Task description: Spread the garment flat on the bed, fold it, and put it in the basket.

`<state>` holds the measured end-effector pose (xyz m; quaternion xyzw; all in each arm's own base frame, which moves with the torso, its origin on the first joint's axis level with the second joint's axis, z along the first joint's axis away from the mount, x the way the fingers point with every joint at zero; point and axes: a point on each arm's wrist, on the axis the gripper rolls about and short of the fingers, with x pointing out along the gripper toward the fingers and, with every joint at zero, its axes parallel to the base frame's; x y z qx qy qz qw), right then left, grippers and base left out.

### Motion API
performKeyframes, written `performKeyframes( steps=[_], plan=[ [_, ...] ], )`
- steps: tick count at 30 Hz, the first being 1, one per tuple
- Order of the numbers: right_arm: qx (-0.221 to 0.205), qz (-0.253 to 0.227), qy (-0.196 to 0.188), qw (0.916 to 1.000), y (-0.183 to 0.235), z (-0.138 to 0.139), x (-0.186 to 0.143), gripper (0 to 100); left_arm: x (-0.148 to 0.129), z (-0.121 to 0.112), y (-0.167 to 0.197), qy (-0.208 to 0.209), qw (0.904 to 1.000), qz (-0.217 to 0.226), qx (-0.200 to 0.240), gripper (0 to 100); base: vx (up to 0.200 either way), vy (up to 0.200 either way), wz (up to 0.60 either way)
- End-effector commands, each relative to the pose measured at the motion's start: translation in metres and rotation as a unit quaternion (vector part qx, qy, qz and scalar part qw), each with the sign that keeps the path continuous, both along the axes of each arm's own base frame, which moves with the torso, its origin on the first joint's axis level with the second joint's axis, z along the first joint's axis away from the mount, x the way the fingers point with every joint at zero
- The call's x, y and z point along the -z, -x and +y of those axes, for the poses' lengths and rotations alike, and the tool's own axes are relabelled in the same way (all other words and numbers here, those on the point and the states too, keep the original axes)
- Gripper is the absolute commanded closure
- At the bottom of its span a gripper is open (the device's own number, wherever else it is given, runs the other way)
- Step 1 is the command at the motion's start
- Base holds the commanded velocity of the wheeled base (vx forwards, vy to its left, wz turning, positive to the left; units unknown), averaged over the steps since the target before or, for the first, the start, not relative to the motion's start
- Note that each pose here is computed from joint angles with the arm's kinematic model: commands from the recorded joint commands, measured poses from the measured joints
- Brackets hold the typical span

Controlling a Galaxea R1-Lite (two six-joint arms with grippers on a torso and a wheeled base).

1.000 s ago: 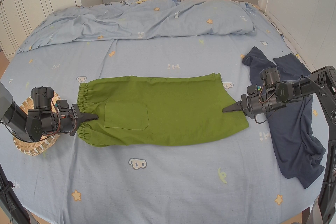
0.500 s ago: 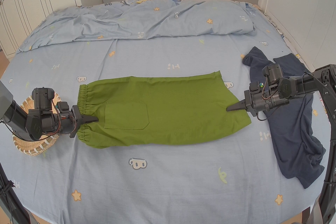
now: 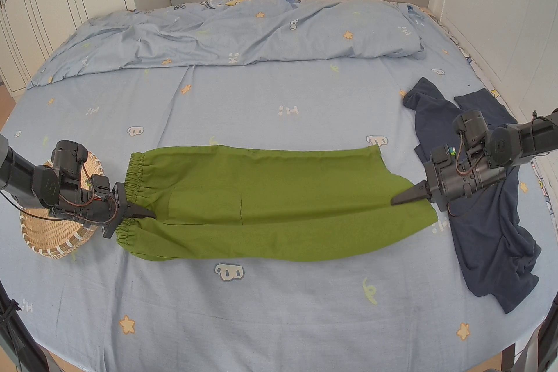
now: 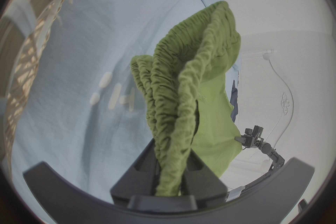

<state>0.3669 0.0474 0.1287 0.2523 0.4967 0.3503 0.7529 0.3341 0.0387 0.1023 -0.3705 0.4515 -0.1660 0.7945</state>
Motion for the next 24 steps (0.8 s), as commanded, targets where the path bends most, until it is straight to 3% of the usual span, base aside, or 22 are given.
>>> performKeyframes(
  steps=[1,3,12,24],
  plan=[
    [-0.007,0.010,0.009,0.9999,0.055,-0.005,-0.010,100,0.006,0.007,0.018,-0.015,0.9995,0.025,0.015,100,0.000,0.000,0.00],
    [-0.014,0.032,0.012,0.9993,0.083,-0.005,0.005,100,0.022,0.008,0.035,-0.026,0.9983,0.042,0.033,100,0.000,0.000,0.00],
    [-0.016,0.033,0.011,0.9993,0.151,-0.010,0.047,100,0.052,0.005,0.089,-0.039,0.9932,0.084,0.072,100,0.000,0.000,0.00],
    [-0.018,0.020,0.011,0.9996,0.170,-0.011,0.089,100,0.060,0.004,0.102,-0.041,0.9927,0.088,0.071,100,0.000,0.000,0.00]
  ],
)
